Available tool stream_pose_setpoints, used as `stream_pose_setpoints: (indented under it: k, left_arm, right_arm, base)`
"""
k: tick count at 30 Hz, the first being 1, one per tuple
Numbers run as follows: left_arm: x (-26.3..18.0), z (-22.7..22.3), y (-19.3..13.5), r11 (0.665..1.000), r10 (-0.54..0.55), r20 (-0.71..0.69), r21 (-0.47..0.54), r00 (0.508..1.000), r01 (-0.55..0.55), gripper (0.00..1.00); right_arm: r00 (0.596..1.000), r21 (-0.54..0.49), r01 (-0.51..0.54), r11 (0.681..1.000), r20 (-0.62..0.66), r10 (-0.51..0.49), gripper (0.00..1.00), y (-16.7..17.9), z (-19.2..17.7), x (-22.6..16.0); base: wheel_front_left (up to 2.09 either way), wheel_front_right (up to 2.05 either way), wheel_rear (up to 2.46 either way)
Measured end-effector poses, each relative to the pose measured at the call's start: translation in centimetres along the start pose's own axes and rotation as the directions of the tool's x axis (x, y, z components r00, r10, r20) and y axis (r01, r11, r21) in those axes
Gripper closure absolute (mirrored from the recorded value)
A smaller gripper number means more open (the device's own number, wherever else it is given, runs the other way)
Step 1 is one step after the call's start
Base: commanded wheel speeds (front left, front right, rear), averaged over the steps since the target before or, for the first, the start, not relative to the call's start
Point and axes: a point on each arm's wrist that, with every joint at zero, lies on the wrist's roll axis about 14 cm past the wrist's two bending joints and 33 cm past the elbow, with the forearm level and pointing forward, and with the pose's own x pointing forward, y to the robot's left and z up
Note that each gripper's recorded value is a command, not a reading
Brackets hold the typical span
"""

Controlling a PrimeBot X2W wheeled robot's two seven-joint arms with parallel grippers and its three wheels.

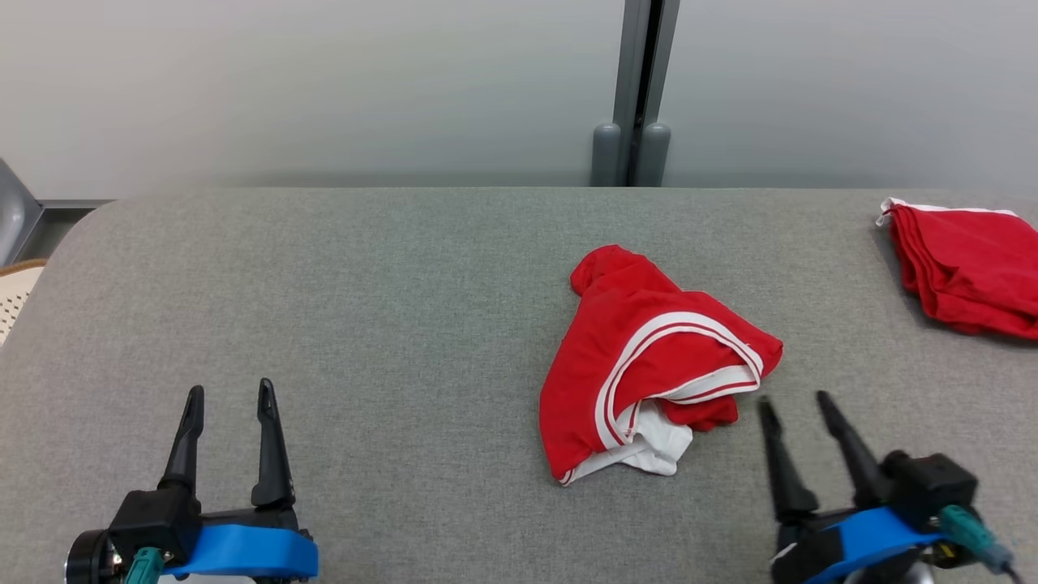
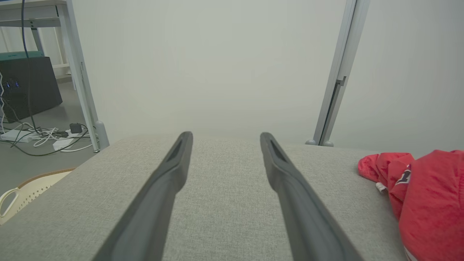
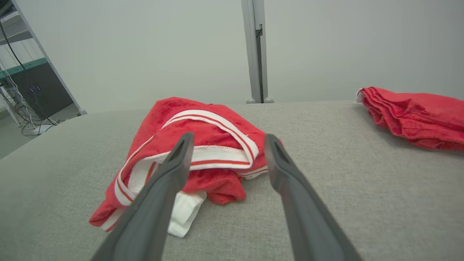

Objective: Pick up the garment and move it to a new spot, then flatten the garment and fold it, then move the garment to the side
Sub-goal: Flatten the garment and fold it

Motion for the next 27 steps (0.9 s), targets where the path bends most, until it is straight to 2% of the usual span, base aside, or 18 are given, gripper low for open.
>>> stream_pose_setpoints:
  k: [4, 10, 23, 27]
  left_arm:
    - [0.2, -0.1, 0.0, 1.0, -0.001, -0.004, 0.0, 1.0, 0.001, 0.0]
    - [0.4, -0.4, 0.2, 1.0, 0.004, -0.011, -0.001, 1.0, -0.004, 0.0]
    - [0.7, -1.0, 1.5, 0.999, 0.04, -0.033, 0.011, 0.999, -0.04, 0.0]
    - [0.6, -1.3, 1.9, 0.999, 0.052, -0.041, 0.013, 0.998, -0.051, 0.0]
  right_arm:
    - [0.99, 0.036, -0.132, 0.991, -0.041, 0.134, 0.0, 4.6, -1.4, 0.5]
    - [0.964, 0.086, -0.238, 0.967, -0.105, 0.246, 0.0, 8.4, -3.9, 1.1]
    - [0.914, 0.149, -0.278, 0.949, -0.264, 0.309, 0.0, 10.4, -10.1, 3.5]
    - [0.901, 0.19, -0.285, 0.939, -0.28, 0.33, 0.0, 11.4, -10.9, 4.0]
  base:
    - [0.0, 0.0, 0.0]
    - [0.0, 0.0, 0.0]
    - [0.0, 0.0, 0.0]
    - [0.0, 0.0, 0.0]
